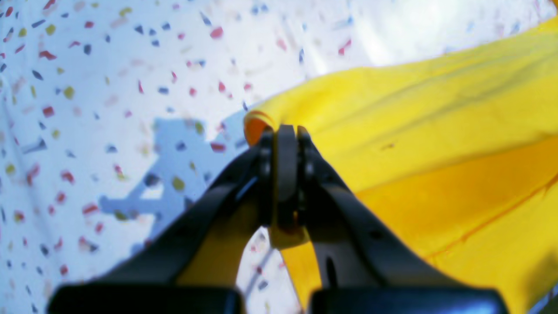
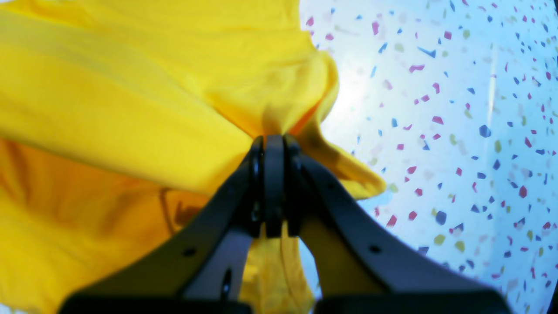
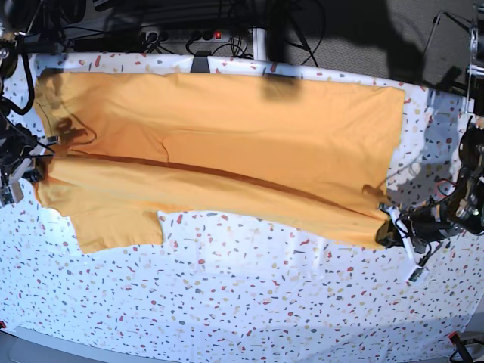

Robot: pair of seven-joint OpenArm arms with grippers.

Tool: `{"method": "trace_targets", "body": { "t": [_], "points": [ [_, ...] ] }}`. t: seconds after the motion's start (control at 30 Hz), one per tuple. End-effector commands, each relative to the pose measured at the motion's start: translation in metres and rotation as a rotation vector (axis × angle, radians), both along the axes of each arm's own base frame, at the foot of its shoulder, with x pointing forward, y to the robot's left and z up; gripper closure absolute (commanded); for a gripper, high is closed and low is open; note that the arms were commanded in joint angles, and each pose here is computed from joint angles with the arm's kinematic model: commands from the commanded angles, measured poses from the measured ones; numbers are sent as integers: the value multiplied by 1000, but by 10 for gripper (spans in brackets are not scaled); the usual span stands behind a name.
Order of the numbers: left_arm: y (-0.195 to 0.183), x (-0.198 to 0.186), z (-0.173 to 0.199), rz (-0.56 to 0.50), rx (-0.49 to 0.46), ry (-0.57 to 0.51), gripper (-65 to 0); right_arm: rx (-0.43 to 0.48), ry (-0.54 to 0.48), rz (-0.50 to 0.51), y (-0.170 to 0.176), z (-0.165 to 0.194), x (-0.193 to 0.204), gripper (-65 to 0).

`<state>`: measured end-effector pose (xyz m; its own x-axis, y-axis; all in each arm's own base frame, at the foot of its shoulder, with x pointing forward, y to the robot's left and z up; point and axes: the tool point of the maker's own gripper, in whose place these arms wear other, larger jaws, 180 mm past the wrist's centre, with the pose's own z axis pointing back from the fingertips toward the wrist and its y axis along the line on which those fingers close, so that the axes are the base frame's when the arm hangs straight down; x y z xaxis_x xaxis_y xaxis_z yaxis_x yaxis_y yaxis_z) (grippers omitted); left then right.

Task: Fold the T-shirt properly
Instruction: 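Lift the hem with both grippers and fold it toward the collar, then grasp the folded edge corners with both grippers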

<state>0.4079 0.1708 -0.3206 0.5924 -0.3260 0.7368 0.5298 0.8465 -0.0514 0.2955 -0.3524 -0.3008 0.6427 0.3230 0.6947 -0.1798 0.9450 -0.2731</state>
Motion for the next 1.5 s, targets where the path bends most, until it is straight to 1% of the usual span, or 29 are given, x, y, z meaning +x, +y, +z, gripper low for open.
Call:
{"method": "trace_targets", "body": {
  "t": [0.0,0.13,0.33,0.37,0.43,0.47,0.5,0.53,0.57,0.6,0.63,0.73,0.77,0.83,0.93,0.97,1.0,1.1,1.2,1.33,1.47],
  "points": [
    [3,5,18,-8,2,-48,0,-27,-40,19,-2,16,5,0],
    [3,-16,10,-43,39,-28,0,-10,-12,17,5,5,-4,0],
    [9,-37,-8,-54,75,21,0,28,79,-19,15,-19,-18,0],
    [12,-39,-12,-52,99,26,0,30,90,-22,15,-22,-19,-34],
    [20,-40,-17,-49,153,28,0,32,92,-23,16,-22,-20,-182],
    [25,-41,-19,-47,182,30,-29,32,91,-23,16,-22,-19,-252],
    [29,-41,-21,-45,210,32,-119,32,90,-23,16,-22,-19,-312],
    [32,-41,-23,-44,236,37,-203,33,89,-23,16,-22,-19,-360],
    [35,-42,-24,-39,252,43,-268,32,88,-23,16,-21,-19,-389],
    [39,-42,-25,-23,269,50,-308,32,86,-23,16,-21,-18,-401],
    [43,-43,-27,0,279,66,-327,33,87,-23,16,-21,-18,-401],
    [53,-51,-35,31,317,134,-331,33,86,-23,16,-21,-18,-401],
    [53,-51,-35,30,320,136,-331,33,81,-22,16,-20,-16,-401],
    [50,-44,-28,30,300,96,-331,38,37,-15,17,-11,-7,-401],
    [35,-23,-8,22,210,-55,-331,59,-108,0,21,20,22,-401],
    [30,-18,-1,19,179,-103,-331,67,-152,-13,21,30,31,-400],
    [26,-15,4,17,156,-130,-331,78,-179,-20,21,37,39,-400],
    [11,-13,7,14,91,-119,-331,137,-227,-53,17,44,64,-400],
    [-7,-12,9,7,20,-115,-331,219,-248,-109,3,44,93,-400],
    [-28,-12,7,-4,-32,-114,-331,339,-240,-193,-16,39,135,-400],
    [-54,-12,6,-18,-92,-110,-331,449,-189,-267,-26,13,165,-400]
  ]
}}
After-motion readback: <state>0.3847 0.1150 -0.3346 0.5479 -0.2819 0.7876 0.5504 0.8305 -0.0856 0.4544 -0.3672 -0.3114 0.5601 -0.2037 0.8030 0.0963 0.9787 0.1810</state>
